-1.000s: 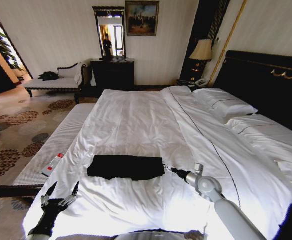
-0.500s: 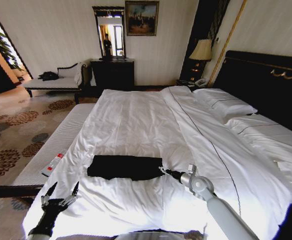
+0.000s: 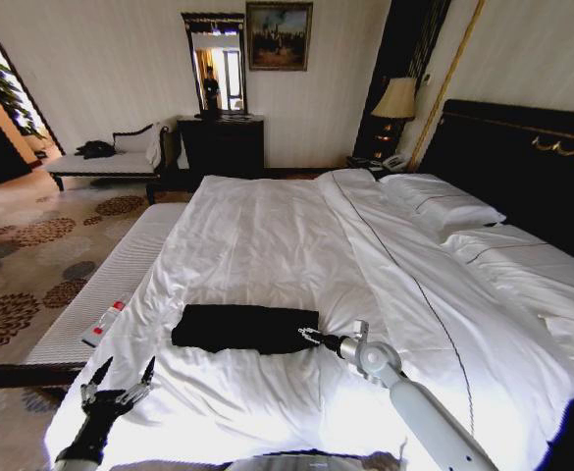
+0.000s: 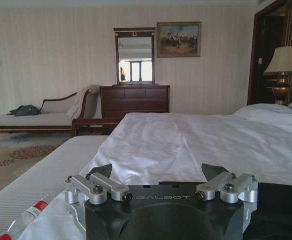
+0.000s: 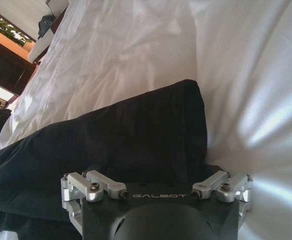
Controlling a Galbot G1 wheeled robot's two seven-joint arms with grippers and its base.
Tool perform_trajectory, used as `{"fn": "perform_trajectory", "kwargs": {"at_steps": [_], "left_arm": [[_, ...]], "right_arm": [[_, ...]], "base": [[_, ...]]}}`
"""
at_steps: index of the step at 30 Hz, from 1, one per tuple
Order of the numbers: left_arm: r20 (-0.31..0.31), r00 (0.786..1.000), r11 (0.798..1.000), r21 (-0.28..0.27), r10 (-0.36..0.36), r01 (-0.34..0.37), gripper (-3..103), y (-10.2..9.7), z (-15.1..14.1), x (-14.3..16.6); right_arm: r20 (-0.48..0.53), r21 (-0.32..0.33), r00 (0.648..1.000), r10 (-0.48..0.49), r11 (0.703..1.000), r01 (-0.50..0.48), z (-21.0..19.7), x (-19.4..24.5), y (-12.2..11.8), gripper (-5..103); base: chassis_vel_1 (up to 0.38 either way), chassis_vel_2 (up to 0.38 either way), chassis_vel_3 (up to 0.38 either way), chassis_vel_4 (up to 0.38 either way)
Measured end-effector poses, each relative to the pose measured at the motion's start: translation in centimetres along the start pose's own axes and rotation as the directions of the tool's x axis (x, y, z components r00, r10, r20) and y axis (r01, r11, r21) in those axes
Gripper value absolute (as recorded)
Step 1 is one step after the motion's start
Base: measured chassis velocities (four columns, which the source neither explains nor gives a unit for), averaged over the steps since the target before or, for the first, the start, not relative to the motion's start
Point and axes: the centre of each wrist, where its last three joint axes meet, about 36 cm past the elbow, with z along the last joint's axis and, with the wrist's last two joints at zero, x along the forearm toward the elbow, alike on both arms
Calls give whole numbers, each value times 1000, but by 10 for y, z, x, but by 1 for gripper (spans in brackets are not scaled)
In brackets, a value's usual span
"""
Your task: Fold the clothes on the bed.
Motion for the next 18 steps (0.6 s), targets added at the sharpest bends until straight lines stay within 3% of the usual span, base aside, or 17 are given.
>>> {"fn": "perform_trajectory", "kwargs": {"at_steps": [5, 8, 11, 14, 18], "left_arm": [[0, 1000, 1000, 0, 0, 0, 100, 0, 0, 0], [0, 1000, 1000, 0, -1, 1, 100, 0, 0, 0], [0, 1000, 1000, 0, -1, 1, 100, 0, 0, 0], [0, 1000, 1000, 0, -1, 1, 100, 0, 0, 0], [0, 1000, 1000, 0, -1, 1, 100, 0, 0, 0]], "right_arm": [[-4, 3, 1000, 0, 1000, 0, -1, -3, 0, 89], [-6, 3, 1000, -4, 1000, 4, -1, -7, 2, 73], [-5, 4, 1000, -5, 1000, 5, -2, -8, 2, 67], [-5, 6, 1000, -6, 1000, 6, -2, -8, 3, 51], [-5, 7, 1000, -7, 1000, 7, -2, -7, 3, 41]], "base": [[0, 0, 0, 0], [0, 0, 0, 0], [0, 0, 0, 0], [0, 0, 0, 0], [0, 0, 0, 0]]}}
